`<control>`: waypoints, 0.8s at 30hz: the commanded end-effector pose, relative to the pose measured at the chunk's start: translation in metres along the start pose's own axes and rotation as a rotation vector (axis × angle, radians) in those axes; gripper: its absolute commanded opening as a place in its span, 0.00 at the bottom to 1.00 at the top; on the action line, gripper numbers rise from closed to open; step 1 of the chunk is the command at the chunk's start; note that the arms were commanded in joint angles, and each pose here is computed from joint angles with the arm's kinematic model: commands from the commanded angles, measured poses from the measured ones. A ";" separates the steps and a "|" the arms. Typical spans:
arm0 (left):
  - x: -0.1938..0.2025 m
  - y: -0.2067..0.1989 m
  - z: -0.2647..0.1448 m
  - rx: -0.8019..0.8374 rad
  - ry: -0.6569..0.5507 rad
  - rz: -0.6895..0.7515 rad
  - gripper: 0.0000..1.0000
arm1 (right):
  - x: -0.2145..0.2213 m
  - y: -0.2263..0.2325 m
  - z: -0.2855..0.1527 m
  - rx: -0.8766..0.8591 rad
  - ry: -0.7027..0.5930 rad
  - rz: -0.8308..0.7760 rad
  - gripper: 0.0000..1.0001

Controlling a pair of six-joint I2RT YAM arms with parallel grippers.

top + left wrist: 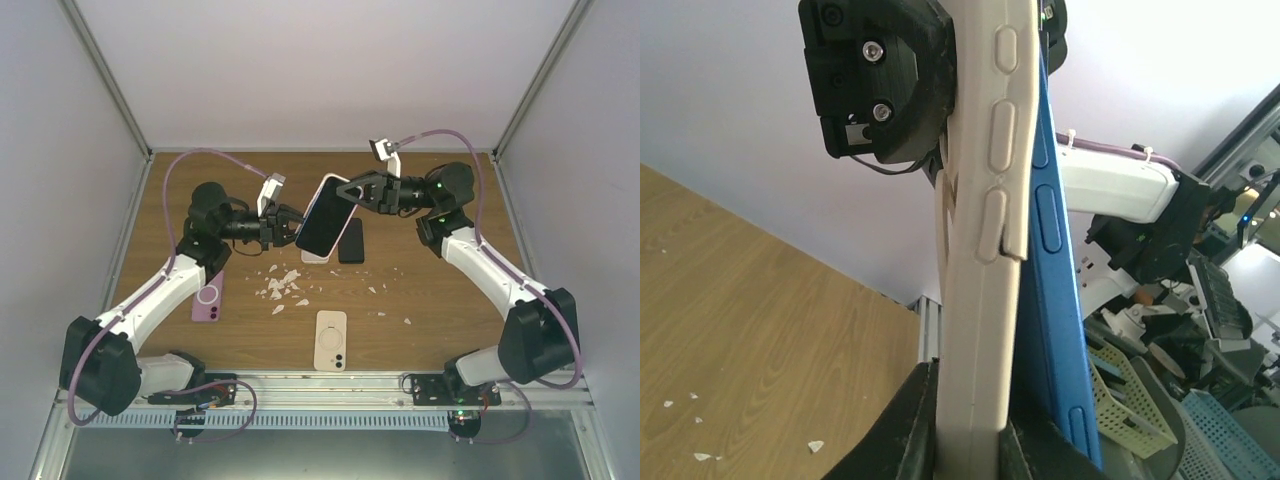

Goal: Take the phone out of the phone case
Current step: Remove the phone case from the phone.

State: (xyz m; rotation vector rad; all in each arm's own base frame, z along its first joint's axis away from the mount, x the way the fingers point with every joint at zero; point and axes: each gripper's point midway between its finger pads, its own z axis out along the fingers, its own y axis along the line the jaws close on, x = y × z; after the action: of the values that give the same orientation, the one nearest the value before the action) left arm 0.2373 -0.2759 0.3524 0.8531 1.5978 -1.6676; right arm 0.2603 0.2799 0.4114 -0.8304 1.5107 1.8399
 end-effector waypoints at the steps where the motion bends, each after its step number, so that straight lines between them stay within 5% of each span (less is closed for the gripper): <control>1: -0.001 0.004 0.005 -0.018 -0.058 -0.041 0.07 | 0.020 0.011 0.022 -0.073 0.089 -0.009 0.01; 8: -0.003 0.023 -0.013 -0.088 -0.118 -0.148 0.00 | 0.007 -0.009 0.014 0.008 0.068 -0.026 0.08; 15: -0.007 0.030 -0.022 -0.116 -0.153 -0.214 0.00 | -0.015 -0.025 -0.007 0.130 0.018 -0.056 0.52; 20: -0.008 0.039 -0.027 -0.143 -0.175 -0.280 0.00 | -0.029 -0.032 -0.025 0.211 -0.021 -0.098 0.70; 24: -0.010 0.056 -0.034 -0.200 -0.208 -0.364 0.00 | -0.040 -0.038 -0.031 0.320 -0.025 -0.208 0.74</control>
State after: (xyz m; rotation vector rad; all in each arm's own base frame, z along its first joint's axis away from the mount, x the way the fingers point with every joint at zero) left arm 0.2726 -0.2534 0.3246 0.4190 1.8066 -1.7562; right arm 0.3142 0.2626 0.3925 -0.7341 1.6502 1.6120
